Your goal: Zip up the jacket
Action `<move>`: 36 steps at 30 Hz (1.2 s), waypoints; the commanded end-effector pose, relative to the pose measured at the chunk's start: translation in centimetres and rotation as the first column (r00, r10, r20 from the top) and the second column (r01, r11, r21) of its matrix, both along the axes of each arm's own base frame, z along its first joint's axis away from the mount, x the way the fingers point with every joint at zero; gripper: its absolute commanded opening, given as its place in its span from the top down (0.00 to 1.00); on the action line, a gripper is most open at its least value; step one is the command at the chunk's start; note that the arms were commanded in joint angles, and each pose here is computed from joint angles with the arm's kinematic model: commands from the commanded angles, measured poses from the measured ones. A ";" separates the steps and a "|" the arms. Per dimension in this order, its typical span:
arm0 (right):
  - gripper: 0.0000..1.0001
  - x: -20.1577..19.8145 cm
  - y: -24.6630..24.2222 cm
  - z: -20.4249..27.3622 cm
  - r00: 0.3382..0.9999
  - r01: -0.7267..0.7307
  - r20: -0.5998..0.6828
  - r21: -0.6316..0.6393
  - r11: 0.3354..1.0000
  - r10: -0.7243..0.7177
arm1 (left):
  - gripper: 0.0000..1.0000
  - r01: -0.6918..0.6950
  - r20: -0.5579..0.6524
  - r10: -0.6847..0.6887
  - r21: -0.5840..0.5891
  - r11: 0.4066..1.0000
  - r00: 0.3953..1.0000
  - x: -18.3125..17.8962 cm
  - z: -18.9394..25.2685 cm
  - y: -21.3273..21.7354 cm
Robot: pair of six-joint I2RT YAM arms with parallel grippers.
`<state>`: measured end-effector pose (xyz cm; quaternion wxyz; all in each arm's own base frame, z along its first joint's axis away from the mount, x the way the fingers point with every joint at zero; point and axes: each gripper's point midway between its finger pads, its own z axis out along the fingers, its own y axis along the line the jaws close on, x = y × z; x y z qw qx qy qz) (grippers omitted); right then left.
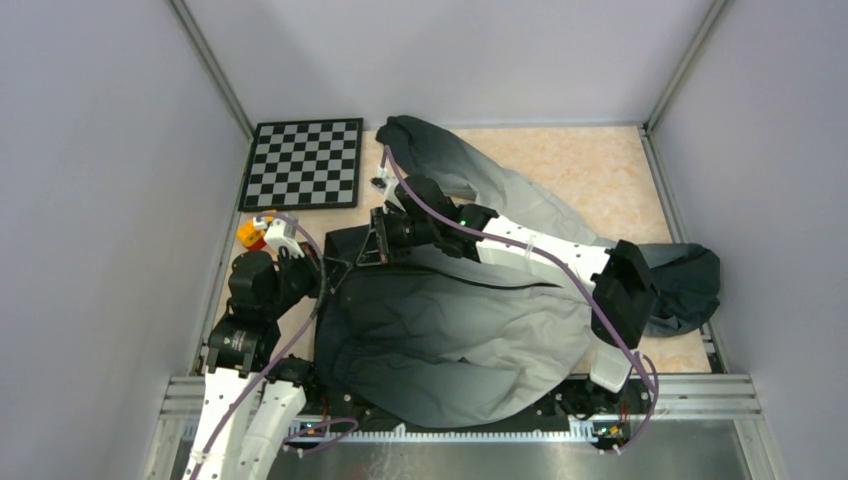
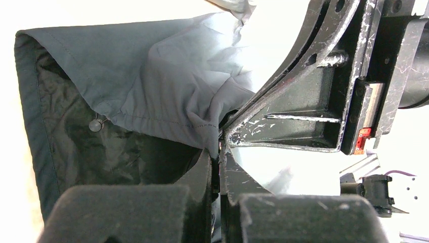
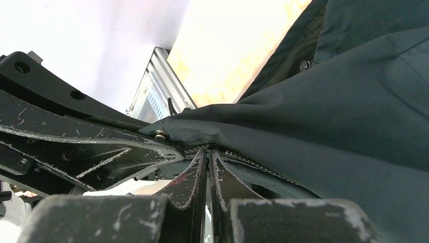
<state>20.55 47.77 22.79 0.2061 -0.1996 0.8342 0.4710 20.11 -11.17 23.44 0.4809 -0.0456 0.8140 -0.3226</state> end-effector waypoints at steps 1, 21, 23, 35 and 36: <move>0.99 0.2 0.2 2.7 0.999 -0.006 0.035 0.073 0.997 0.004 | 1.00 0.006 0.065 -0.006 -0.002 1.000 0.998 0.3 1.7 -0.1; 0.93 -0.6 -0.2 1.1 1.000 -0.020 -0.008 0.067 0.998 0.020 | 1.00 0.002 0.072 -0.002 -0.002 1.000 0.997 0.3 2.1 0.0; 1.00 -0.6 -0.3 1.4 1.000 -0.016 0.001 0.073 0.997 0.016 | 1.00 -0.001 0.069 0.001 -0.001 1.000 0.998 0.4 2.0 0.0; 1.00 -1.7 1.7 3.8 0.992 -0.121 0.046 0.161 0.979 0.115 | 1.00 -0.061 0.005 0.062 -0.036 0.997 0.998 0.5 0.9 0.5; 1.00 -2.1 2.0 4.8 0.988 -0.144 0.072 0.185 0.972 0.133 | 1.00 -0.065 0.006 0.065 -0.037 0.997 0.998 0.5 0.8 0.5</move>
